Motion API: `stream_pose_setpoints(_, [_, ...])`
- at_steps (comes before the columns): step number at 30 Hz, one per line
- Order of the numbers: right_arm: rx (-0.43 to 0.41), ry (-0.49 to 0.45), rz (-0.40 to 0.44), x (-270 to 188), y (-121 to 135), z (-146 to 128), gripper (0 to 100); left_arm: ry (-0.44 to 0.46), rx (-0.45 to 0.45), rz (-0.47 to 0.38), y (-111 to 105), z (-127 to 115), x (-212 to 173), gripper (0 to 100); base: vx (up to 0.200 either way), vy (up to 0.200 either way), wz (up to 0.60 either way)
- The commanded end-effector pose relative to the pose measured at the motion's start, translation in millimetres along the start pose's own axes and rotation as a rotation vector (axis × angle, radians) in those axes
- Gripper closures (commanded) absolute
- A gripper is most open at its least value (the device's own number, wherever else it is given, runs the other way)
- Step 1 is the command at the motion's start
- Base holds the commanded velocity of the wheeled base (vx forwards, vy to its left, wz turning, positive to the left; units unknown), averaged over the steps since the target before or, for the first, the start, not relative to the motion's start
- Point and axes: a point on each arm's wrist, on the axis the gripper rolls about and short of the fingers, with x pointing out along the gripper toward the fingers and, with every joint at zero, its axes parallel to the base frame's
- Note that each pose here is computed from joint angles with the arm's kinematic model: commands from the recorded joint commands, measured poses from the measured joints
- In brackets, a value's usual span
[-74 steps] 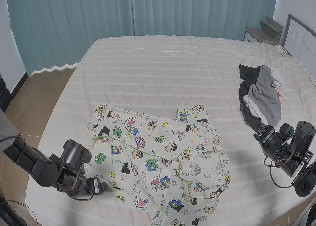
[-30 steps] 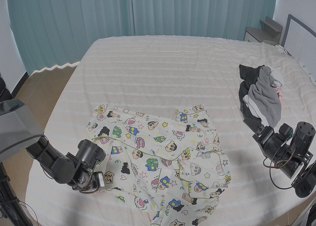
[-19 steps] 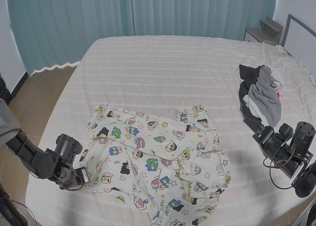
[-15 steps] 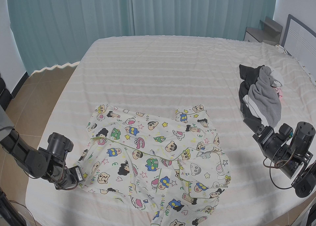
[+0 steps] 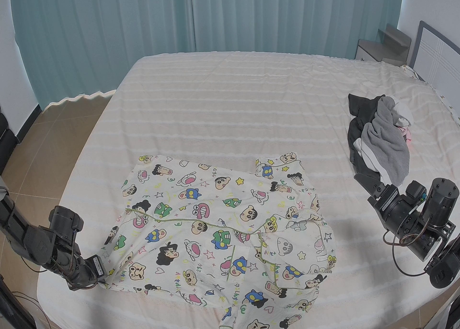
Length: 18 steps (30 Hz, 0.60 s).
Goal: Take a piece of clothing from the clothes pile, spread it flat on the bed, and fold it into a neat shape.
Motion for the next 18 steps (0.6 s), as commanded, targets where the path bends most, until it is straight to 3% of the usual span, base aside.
stream_pose_setpoints(1, [0.0,0.004,-0.002,0,-1,-1,0,0.027,-0.017,0.025,13,-5,1,100,0.0,0.0,0.0])
stream_pose_setpoints(12, [-0.014,0.028,-0.018,-3,-4,-4,0,0.066,-0.01,0.047,29,-12,2,100,0.0,0.0,0.0])
stream_pose_setpoints(18, [-0.088,0.134,-0.113,-1,-25,-22,0,0.09,-0.004,0.063,36,-17,3,100,0.0,0.0,0.0])
